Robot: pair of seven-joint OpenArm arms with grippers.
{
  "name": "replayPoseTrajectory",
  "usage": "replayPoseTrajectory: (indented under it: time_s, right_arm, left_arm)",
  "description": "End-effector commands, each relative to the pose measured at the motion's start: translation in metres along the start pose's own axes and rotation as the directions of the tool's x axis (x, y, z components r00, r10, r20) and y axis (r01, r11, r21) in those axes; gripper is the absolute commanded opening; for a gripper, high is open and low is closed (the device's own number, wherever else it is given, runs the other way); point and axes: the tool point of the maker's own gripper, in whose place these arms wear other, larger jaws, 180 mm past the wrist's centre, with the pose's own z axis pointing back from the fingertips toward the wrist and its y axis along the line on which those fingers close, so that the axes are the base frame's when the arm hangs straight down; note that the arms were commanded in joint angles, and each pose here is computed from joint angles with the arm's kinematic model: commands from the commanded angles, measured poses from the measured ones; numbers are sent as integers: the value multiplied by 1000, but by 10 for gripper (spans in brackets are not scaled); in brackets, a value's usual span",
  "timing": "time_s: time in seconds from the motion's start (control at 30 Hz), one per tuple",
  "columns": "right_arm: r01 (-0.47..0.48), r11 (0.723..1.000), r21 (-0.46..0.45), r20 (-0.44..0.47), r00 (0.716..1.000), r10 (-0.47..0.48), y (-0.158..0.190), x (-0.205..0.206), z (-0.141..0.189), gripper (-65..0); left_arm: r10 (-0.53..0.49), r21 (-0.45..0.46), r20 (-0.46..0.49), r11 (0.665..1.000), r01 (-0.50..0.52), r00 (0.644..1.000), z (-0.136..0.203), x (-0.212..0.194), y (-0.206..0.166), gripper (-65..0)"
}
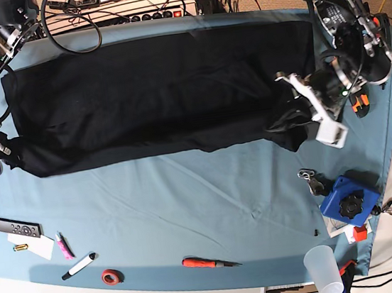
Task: Layout the t-shirt on the table in an organized manner, then fold the t-shirt properly
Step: 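Lift the shirt's side with both grippers and fold it over the shirt, then lay the folded edge down and release both grippers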
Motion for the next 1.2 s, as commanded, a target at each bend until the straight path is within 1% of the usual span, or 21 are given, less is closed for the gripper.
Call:
replayPoseTrajectory:
  time_s: [0.0,0.1,0.2,0.3,0.4,0.6,0.73,0.93,1.17]
  right_arm:
    - [-26,1000,3,79,997,25,1,29,13,-650]
    - [-8,1000,-1,77,997,8,-3,27,17,-650]
    - [1,1000,-4,39,999,-1,-6,20,20,-650]
    - [4,1000,-7,4,1000,-4,-7,10,20,-650]
    - [15,1000,-2,-10,1000,-15,-10,0,22,-650]
    - [28,999,-36,-88,996,-31,-23,-34,28,-650]
    - [35,998,-48,-117,992,-41,-28,-48,32,-650]
    - [37,998,-55,-134,990,-44,-31,-54,34,-650]
    - [36,997,-66,-168,985,-46,-33,-63,36,-650]
  left_arm:
    - [-13,4,49,1000,13,999,7,13,1,-650]
    - [6,59,60,998,-10,998,21,10,15,-650]
    - [-2,100,25,995,-1,1000,34,2,27,-650]
    - [-3,119,-21,993,5,1000,42,-10,32,-650]
    - [11,125,-43,992,-5,999,46,-19,32,-650]
    - [40,130,-72,991,-31,997,49,-35,31,-650]
    - [61,133,-95,990,-48,994,52,-46,29,-650]
    - [82,137,-117,988,-66,990,55,-56,28,-650]
    - [122,144,-176,985,-97,977,61,-80,24,-650]
